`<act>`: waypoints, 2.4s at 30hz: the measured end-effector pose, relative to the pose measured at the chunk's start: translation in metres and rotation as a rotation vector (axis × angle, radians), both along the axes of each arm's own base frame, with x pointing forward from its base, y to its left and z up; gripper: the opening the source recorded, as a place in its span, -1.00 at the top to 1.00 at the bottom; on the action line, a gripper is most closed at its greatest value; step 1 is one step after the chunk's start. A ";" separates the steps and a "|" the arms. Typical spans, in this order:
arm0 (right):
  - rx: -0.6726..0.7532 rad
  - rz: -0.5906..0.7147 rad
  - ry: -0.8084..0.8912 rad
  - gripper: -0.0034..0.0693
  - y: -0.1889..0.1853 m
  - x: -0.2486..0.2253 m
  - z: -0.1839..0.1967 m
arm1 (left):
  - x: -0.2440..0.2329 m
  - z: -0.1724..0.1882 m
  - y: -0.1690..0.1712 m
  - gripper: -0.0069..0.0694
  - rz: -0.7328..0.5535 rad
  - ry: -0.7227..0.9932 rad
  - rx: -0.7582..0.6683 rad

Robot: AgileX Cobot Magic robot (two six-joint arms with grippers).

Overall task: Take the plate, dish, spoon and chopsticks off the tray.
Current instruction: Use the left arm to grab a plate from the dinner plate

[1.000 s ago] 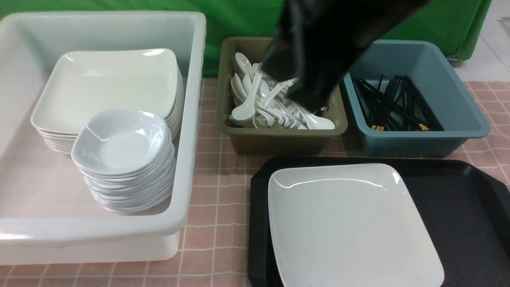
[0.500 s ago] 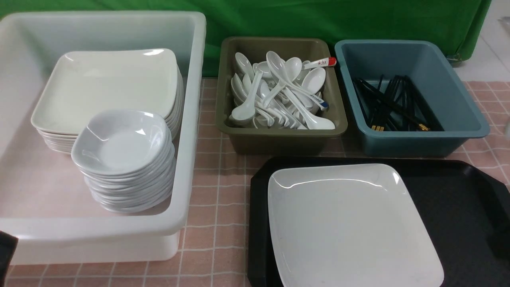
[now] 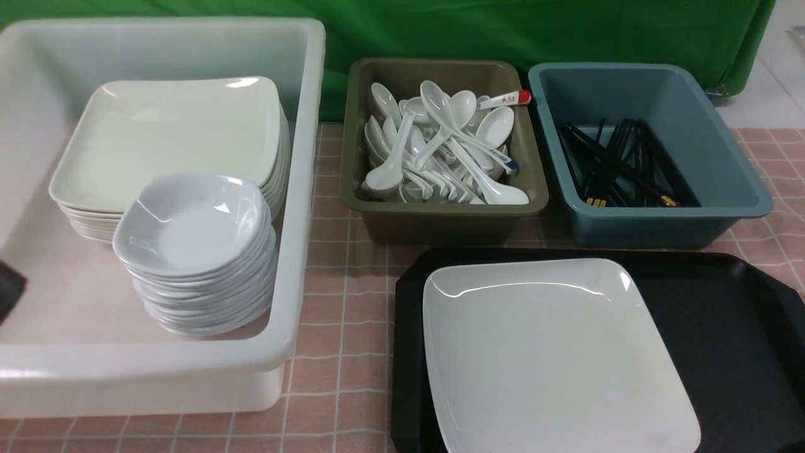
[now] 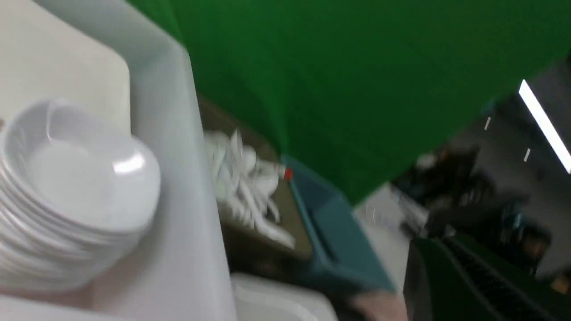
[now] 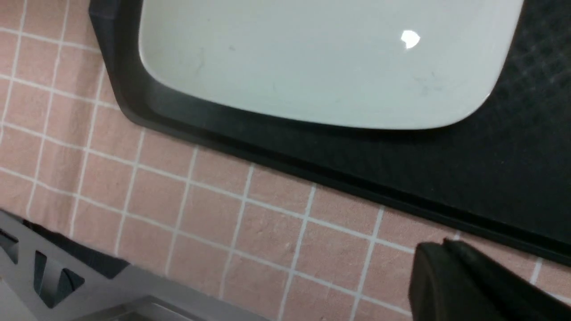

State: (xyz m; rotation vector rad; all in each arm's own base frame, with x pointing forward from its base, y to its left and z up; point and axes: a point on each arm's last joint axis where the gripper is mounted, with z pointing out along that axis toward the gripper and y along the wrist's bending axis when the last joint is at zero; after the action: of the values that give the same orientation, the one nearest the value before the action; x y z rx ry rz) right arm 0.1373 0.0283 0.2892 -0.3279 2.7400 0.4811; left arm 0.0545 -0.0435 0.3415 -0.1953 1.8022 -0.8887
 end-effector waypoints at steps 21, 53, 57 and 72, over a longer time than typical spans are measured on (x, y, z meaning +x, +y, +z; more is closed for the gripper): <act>-0.005 -0.025 -0.060 0.82 -0.001 0.006 0.001 | 0.067 -0.040 -0.162 0.48 -0.731 0.527 0.180; -0.004 -0.028 -0.067 0.79 -0.001 0.006 0.001 | 0.104 -0.162 -0.218 -0.58 -0.324 0.829 0.250; -0.004 -0.028 -0.067 0.79 -0.001 0.006 0.001 | 0.105 -0.170 -0.219 -0.57 -0.312 0.846 0.255; -0.003 -0.029 -0.069 0.76 -0.001 0.006 0.001 | 0.118 -0.188 -0.229 -0.57 -0.259 0.784 0.187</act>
State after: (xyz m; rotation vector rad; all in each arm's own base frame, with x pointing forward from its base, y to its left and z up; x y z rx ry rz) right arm 0.1438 0.0271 0.2906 -0.2989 2.6751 0.4494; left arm 0.1725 -0.2726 0.1534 -0.2088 2.6755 -0.8774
